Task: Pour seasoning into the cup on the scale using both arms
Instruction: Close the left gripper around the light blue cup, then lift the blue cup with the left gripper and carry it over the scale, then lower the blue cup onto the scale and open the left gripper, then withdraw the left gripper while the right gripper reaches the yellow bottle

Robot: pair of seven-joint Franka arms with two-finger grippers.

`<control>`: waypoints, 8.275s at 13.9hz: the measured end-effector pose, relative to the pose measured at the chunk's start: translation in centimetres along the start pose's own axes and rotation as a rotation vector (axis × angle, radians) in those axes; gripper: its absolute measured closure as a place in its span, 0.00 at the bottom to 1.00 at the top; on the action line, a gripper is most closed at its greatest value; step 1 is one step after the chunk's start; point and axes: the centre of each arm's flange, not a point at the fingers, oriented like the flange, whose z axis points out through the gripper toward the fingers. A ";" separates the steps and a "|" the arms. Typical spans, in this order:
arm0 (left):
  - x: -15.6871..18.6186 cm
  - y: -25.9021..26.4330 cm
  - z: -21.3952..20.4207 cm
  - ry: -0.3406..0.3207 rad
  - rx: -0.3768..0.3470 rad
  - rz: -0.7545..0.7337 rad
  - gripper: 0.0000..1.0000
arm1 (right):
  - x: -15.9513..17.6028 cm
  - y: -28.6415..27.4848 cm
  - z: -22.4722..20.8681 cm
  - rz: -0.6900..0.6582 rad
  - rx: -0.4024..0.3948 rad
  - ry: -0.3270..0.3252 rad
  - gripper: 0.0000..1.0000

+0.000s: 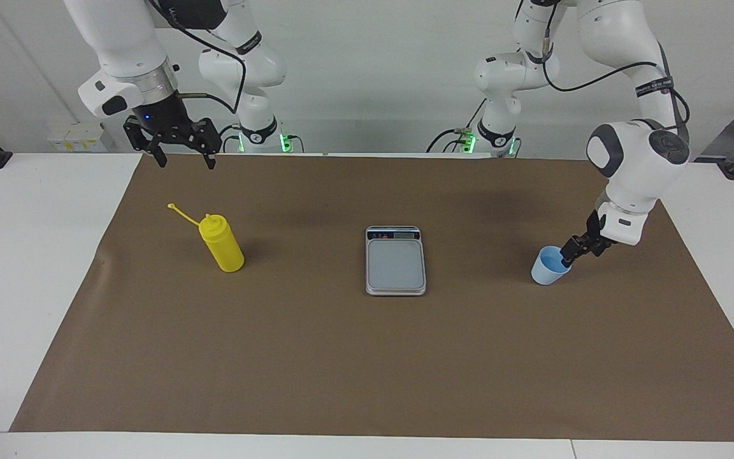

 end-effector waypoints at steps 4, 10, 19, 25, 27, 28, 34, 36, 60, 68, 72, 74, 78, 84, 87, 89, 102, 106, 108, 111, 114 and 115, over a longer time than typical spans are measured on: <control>-0.1 0.5 1.7 -0.013 0.000 0.009 0.00 | 0.0 0.0 0.0 0.000 0.000 0.000 0.00; -0.7 0.9 2.5 -0.029 0.003 0.016 0.34 | 0.0 0.0 0.0 0.000 0.000 0.000 0.00; 1.4 1.6 -2.1 -0.053 0.001 0.085 0.96 | 0.0 0.0 0.0 0.000 0.000 0.000 0.00; 3.3 6.6 -10.3 0.010 -0.024 0.178 0.96 | 0.0 0.0 0.0 0.000 0.000 0.000 0.00; 1.9 10.7 -11.2 0.011 -0.033 0.210 0.96 | 0.0 0.0 0.0 0.000 0.000 0.000 0.00; 0.8 13.0 -11.2 0.009 -0.037 0.215 0.96 | 0.0 0.0 0.0 0.000 0.000 0.000 0.00; -4.8 22.5 -10.8 0.000 -0.054 0.270 0.96 | 0.0 0.0 0.0 0.000 0.000 0.000 0.00; -6.3 24.7 -10.6 0.011 -0.066 0.283 0.96 | 0.0 0.0 0.0 0.000 0.000 0.000 0.00; -15.7 35.1 -0.4 -0.032 -0.067 0.280 0.96 | 0.0 0.0 0.0 0.000 0.000 0.000 0.00; -16.0 34.8 0.2 -0.031 -0.064 0.281 0.67 | 0.0 0.0 0.0 0.000 0.000 0.000 0.00; -14.7 33.7 -0.6 -0.022 -0.053 0.261 0.23 | 0.0 0.0 0.0 0.000 0.000 0.000 0.00; -12.6 31.6 -3.0 -0.006 -0.030 0.235 0.01 | 0.0 0.0 0.0 -0.017 0.000 -0.001 0.00; -8.0 25.3 -7.5 0.009 -0.010 0.228 0.00 | -0.1 0.0 0.5 -0.062 -0.001 -0.010 0.00; -3.5 16.0 -11.1 -0.013 0.023 0.307 0.00 | 0.5 1.5 3.2 -0.192 -0.003 0.046 0.00; -2.0 11.5 -12.7 -0.023 0.030 0.345 0.00 | 0.4 4.5 5.2 -0.262 0.008 0.060 0.00; -1.5 8.7 -14.0 -0.032 0.025 0.373 0.00 | 0.0 6.4 6.9 -0.319 0.029 0.076 0.00; -3.1 6.2 -25.0 -0.084 0.029 0.461 0.00 | -3.2 16.6 16.3 -0.604 0.248 0.221 0.00; -3.5 6.3 -25.6 -0.077 0.028 0.468 0.00 | -5.3 18.9 20.5 -0.658 0.344 0.324 0.00; -3.5 6.3 -25.8 -0.072 0.028 0.468 0.00 | -6.2 19.7 23.1 -0.691 0.389 0.384 0.00; -3.6 5.9 -26.4 -0.061 0.026 0.462 0.00 | -7.1 19.5 25.8 -0.724 0.440 0.478 0.00; -3.4 5.1 -26.3 -0.063 0.027 0.447 0.00 | -7.6 18.1 28.0 -0.737 0.512 0.615 0.00; -3.4 5.0 -26.1 -0.067 0.027 0.446 0.00 | -7.6 17.3 28.9 -0.740 0.536 0.650 0.00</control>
